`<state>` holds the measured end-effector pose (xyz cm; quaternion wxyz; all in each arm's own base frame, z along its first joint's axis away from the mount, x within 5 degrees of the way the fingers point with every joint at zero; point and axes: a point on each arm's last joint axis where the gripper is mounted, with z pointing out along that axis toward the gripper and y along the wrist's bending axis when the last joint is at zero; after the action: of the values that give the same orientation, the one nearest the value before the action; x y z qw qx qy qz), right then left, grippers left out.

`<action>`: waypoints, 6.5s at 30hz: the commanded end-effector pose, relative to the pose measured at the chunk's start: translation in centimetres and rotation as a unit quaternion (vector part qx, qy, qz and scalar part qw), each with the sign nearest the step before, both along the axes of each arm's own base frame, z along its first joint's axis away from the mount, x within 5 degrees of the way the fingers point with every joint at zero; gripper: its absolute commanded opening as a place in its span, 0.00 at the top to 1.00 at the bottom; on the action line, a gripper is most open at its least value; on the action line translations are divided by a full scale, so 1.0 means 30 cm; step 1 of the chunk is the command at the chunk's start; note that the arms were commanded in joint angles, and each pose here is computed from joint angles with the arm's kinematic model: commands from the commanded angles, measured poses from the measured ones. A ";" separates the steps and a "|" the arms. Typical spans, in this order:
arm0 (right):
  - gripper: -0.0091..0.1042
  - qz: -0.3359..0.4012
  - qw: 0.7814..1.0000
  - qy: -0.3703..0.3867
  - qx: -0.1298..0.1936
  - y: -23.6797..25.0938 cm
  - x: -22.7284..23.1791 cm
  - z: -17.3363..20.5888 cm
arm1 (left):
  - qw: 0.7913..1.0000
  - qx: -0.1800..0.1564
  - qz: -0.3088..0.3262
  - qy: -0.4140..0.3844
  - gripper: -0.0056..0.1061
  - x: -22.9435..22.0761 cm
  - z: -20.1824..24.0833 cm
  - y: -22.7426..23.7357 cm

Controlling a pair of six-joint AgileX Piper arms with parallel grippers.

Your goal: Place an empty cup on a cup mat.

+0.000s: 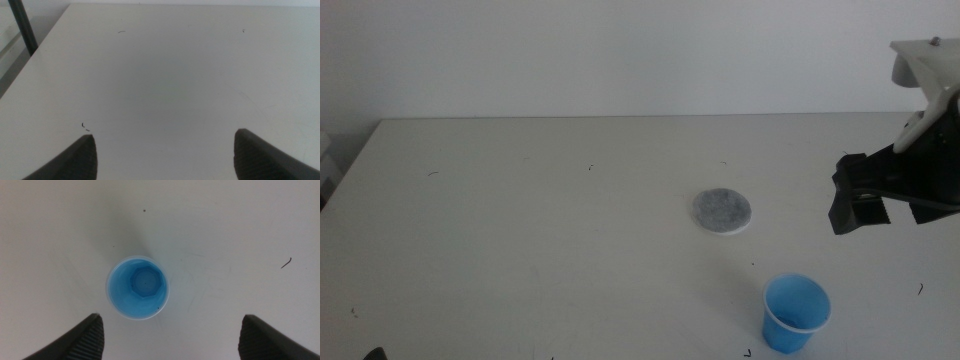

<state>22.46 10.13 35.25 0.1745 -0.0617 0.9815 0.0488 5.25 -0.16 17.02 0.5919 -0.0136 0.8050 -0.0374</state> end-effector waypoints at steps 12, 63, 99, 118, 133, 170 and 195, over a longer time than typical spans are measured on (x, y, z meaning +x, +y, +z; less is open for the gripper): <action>0.17 -0.086 0.996 0.001 0.015 0.017 0.033 -0.190 | 0.999 -0.008 0.000 -0.038 0.01 0.004 0.027 -0.001; 0.93 -0.062 0.998 0.016 0.000 0.140 0.276 -0.153 | 0.999 -0.008 0.000 -0.038 0.01 0.004 0.027 -0.001; 0.93 -0.026 0.999 0.031 -0.012 0.252 0.704 -0.340 | 0.999 -0.008 0.000 -0.038 0.01 0.004 0.027 -0.001; 0.52 -0.014 0.999 0.034 -0.024 0.253 0.712 -0.370 | 0.999 -0.008 0.000 -0.038 0.01 0.004 0.027 -0.001; 0.16 -0.023 0.998 -0.061 0.000 0.152 0.525 0.037 | 0.999 -0.008 0.000 -0.038 0.01 0.004 0.027 -0.001; 0.16 -0.054 0.901 -0.424 0.082 -0.311 -0.529 -0.028 | 0.999 -0.008 0.000 -0.038 0.01 0.004 0.027 -0.001; 0.11 0.010 0.820 -0.553 0.149 -0.272 -0.540 -0.454 | 0.999 -0.008 0.000 -0.038 0.01 0.004 0.027 -0.001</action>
<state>6.19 1.83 20.70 0.6686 -0.0623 0.7273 0.1420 5.25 -0.16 17.02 0.5919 -0.0136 0.8050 -0.0374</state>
